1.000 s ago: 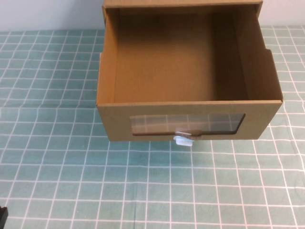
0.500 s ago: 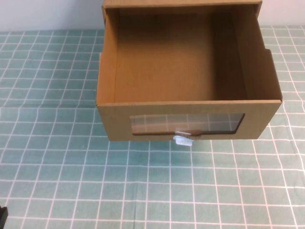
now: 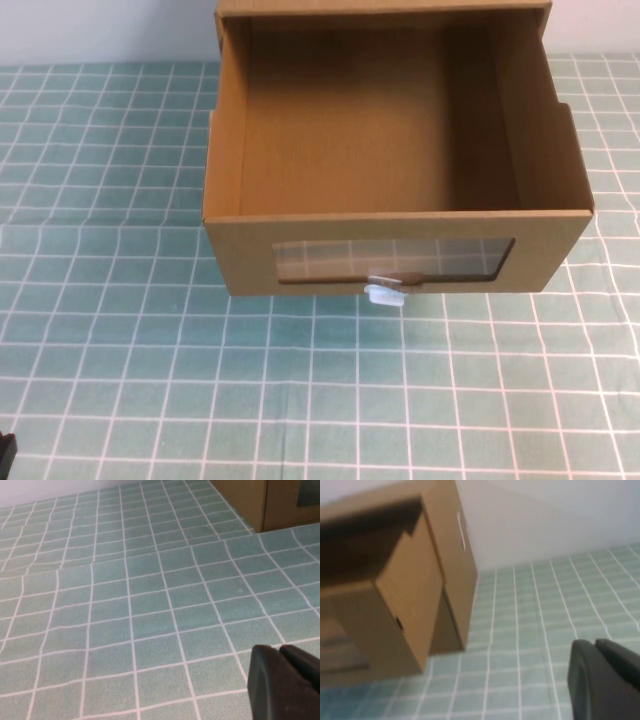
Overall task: Open the shoe box
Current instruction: 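Pull the top drawer of the cardboard box fully open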
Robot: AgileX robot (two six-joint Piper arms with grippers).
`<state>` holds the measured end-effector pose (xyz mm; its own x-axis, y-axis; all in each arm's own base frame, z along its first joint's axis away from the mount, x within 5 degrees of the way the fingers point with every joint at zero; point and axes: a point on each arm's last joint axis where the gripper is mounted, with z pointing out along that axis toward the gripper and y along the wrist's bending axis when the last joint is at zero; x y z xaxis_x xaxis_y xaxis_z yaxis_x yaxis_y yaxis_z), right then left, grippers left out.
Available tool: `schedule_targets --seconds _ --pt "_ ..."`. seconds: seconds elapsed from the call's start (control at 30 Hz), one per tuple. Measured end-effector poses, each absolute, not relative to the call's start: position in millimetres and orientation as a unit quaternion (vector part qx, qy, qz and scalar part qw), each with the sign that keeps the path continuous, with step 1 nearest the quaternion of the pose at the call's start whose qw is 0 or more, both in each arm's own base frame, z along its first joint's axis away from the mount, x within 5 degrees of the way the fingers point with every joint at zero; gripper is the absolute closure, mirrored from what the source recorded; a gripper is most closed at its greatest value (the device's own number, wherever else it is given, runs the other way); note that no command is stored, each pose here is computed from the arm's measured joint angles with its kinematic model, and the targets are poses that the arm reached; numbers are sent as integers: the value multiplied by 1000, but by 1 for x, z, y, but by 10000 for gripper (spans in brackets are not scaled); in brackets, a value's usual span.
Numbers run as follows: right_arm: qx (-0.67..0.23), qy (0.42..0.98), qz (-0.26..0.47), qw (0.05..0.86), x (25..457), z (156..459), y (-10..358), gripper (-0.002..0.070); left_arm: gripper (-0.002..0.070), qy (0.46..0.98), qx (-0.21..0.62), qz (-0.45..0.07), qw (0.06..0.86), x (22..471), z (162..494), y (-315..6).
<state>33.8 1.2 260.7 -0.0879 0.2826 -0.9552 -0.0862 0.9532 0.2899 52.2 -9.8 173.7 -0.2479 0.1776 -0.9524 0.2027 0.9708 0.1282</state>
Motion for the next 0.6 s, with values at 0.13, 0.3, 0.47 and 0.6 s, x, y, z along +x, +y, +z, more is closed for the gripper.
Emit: schedule_targets --seconds 0.13,0.3,0.47,0.6 --pt "28 769 92 632 45 219 3 689 680 790 120 -10 601 52 174 -10" --pt "50 803 61 590 50 180 1 689 680 790 120 -10 601 52 174 -10" --pt "66 801 44 594 52 172 -1 690 680 790 120 -10 602 52 174 -10" --pt "67 799 48 595 52 172 -1 689 680 789 120 -10 602 52 174 -10"
